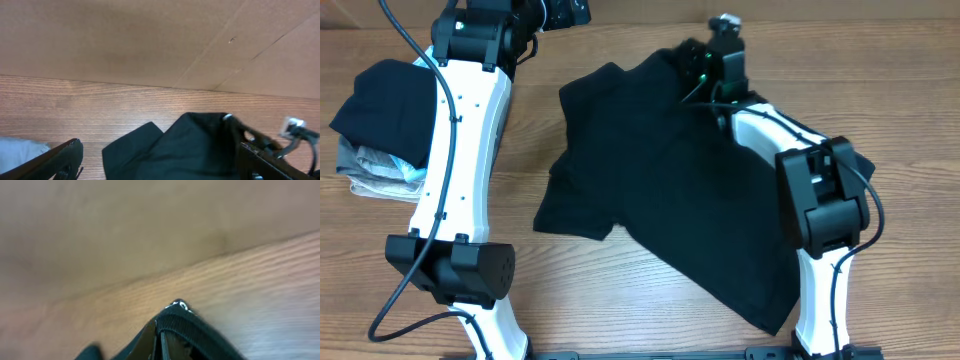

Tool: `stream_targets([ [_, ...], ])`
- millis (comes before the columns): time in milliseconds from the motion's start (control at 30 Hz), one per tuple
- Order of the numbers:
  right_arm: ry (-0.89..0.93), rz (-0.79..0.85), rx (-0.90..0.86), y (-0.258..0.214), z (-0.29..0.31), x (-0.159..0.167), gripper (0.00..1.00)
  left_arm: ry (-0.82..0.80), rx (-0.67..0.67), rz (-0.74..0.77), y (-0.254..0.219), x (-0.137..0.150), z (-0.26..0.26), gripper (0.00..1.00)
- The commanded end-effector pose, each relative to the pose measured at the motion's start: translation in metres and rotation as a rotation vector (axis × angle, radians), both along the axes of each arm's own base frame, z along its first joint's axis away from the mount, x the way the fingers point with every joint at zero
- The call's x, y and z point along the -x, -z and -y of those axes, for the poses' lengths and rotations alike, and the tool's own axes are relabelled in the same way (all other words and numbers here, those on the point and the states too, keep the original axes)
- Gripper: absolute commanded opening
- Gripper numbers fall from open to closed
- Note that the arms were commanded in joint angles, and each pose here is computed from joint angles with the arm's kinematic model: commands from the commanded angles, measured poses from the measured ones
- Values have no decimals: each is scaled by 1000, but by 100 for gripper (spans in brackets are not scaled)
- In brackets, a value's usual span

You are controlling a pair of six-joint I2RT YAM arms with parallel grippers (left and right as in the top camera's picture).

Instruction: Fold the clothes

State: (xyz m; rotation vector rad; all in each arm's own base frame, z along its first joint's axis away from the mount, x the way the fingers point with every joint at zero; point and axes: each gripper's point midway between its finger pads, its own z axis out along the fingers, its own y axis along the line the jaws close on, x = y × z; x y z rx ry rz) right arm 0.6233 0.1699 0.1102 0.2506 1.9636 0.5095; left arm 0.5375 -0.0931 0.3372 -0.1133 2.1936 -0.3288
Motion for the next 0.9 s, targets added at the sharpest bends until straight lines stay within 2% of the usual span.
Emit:
stream_targets([
  [0, 87, 65, 4, -11, 35, -18, 9, -13, 5, -3, 2, -2, -3, 100],
  [33, 96, 76, 2, -11, 41, -20, 26, -13, 5, -4, 2, -2, -3, 100],
  [67, 110, 87, 1, -10, 47, -23, 50, -13, 5, -3, 2, -2, -3, 100],
  [167, 135, 112, -4, -9, 61, -29, 68, -13, 5, -3, 2, -2, -3, 100],
  [233, 149, 134, -6, -9, 71, -33, 69, -13, 5, -3, 2, -2, -3, 100],
  [333, 146, 173, 4, -20, 83, -38, 67, -13, 5, -3, 2, -2, -3, 100],
  [400, 53, 191, 34, -35, 76, -42, 67, -13, 5, -4, 2, -2, -3, 100],
  [533, -129, 96, 41, -60, 53, -40, 66, -13, 5, -3, 2, -2, -3, 100],
  [667, -216, -102, 81, -61, 41, -23, 40, -13, 5, -3, 2, -2, -3, 100],
  [700, -227, -150, 97, -56, 41, -17, 24, -13, 5, -3, 2, -2, -3, 100],
  [733, -234, -187, 106, -51, 41, -12, 12, -13, 5, -3, 2, -2, -3, 100],
  [800, -239, -254, 117, -37, 43, -2, 4, -13, 5, -4, 2, -2, -3, 100],
  [867, -268, -304, 156, -17, 44, 8, 4, -13, 5, -3, 2, -2, -3, 100],
])
